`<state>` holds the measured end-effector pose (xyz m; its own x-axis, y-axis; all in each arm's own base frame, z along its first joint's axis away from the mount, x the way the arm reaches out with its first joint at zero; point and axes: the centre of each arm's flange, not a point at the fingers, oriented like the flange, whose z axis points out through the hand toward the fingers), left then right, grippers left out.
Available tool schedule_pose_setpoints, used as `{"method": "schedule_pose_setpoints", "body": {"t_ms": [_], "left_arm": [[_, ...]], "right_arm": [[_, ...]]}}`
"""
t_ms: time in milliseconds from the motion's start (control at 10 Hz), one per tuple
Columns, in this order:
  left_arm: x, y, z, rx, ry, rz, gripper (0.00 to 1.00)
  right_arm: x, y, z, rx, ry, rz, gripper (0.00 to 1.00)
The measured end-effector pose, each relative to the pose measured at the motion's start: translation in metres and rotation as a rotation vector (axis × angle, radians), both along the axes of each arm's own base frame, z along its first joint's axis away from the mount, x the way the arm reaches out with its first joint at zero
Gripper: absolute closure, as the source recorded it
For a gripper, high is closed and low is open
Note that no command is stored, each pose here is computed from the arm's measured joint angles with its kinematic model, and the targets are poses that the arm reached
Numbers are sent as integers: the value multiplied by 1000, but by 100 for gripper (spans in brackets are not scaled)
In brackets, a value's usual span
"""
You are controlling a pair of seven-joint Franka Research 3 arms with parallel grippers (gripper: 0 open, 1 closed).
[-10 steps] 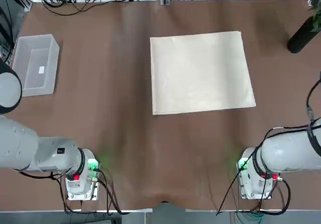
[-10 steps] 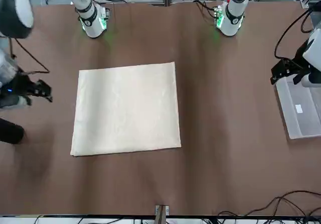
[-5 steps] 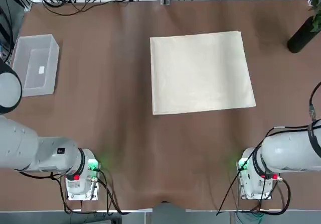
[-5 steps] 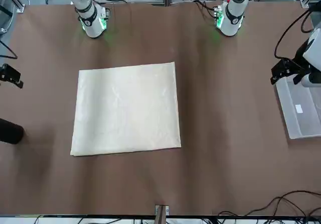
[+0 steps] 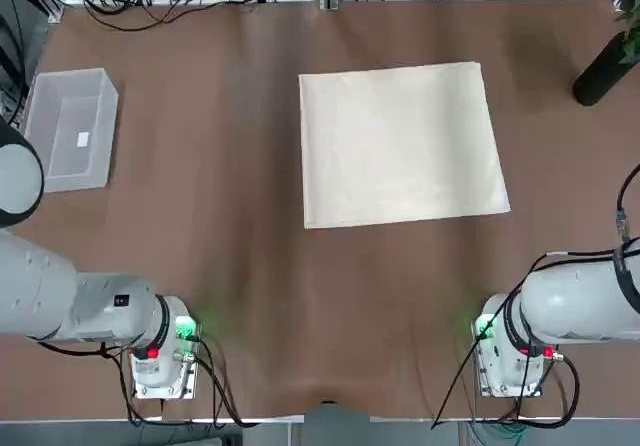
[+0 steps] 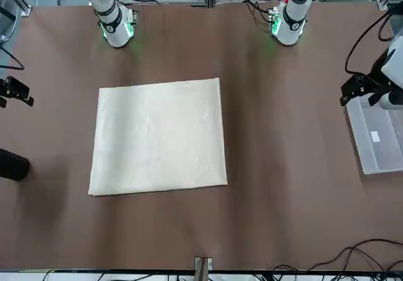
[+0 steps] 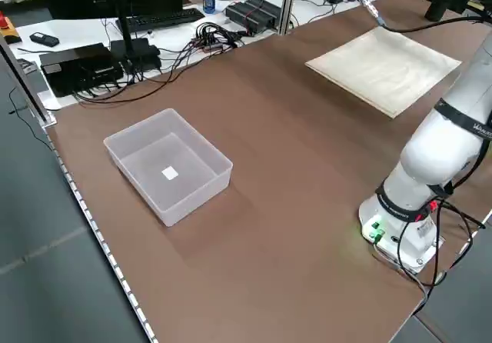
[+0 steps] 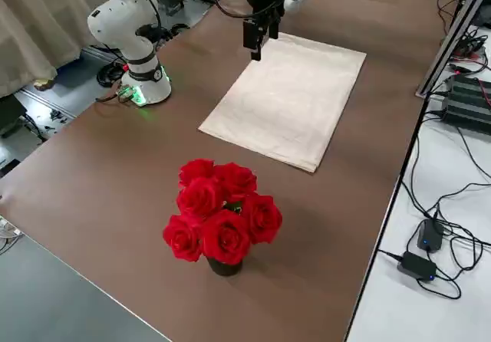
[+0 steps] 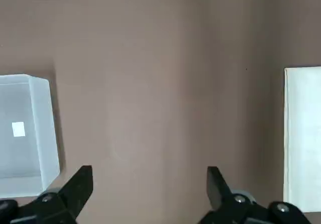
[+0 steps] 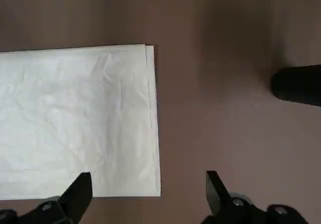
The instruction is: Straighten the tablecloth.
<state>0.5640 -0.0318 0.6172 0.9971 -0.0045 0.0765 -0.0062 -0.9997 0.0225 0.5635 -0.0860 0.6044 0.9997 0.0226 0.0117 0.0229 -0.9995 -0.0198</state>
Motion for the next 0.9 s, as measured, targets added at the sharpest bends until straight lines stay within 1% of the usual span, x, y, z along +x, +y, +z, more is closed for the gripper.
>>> {"method": "schedule_pose_setpoints", "body": {"t_ms": [900], "left_arm": [[0,0,0,-1,0,-13,0]], "right_arm": [[1,6,6,0,-9,-8,0]]}}
